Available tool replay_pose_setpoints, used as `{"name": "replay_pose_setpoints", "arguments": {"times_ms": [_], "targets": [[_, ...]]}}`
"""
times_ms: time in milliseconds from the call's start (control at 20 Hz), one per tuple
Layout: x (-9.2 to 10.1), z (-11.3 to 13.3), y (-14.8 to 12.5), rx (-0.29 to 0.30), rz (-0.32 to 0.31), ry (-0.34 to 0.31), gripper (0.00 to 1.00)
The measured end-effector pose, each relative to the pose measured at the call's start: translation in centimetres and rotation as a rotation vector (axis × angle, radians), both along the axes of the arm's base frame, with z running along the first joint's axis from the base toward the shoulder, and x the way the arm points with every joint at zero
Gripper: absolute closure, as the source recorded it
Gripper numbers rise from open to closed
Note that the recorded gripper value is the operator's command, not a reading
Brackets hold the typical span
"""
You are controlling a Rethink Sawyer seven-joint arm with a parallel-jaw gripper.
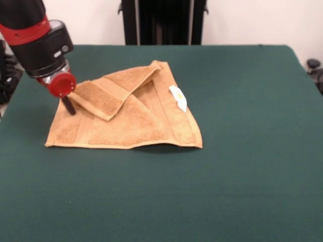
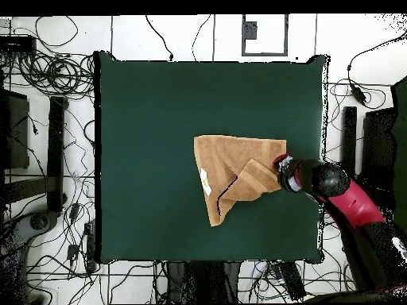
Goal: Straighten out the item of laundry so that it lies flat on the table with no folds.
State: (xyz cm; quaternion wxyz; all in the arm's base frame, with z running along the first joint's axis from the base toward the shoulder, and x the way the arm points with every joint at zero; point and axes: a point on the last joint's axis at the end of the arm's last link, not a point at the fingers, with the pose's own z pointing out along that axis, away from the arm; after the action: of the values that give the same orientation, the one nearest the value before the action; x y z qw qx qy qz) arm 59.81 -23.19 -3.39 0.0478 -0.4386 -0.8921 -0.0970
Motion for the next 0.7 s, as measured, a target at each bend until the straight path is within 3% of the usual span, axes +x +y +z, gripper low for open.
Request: {"name": "replay_pose_setpoints", "arguments": {"times_ms": [200,250,700], "targets": [[-0.8,-0.3,0.9,0.019,-0.001,0.018,1.00],[-1.0,-0.3,1.1,0.025,-0.003,0.022,0.00],[-1.0,-0.1,1.6,0.058,-0.045,0.029,0.00]]}}
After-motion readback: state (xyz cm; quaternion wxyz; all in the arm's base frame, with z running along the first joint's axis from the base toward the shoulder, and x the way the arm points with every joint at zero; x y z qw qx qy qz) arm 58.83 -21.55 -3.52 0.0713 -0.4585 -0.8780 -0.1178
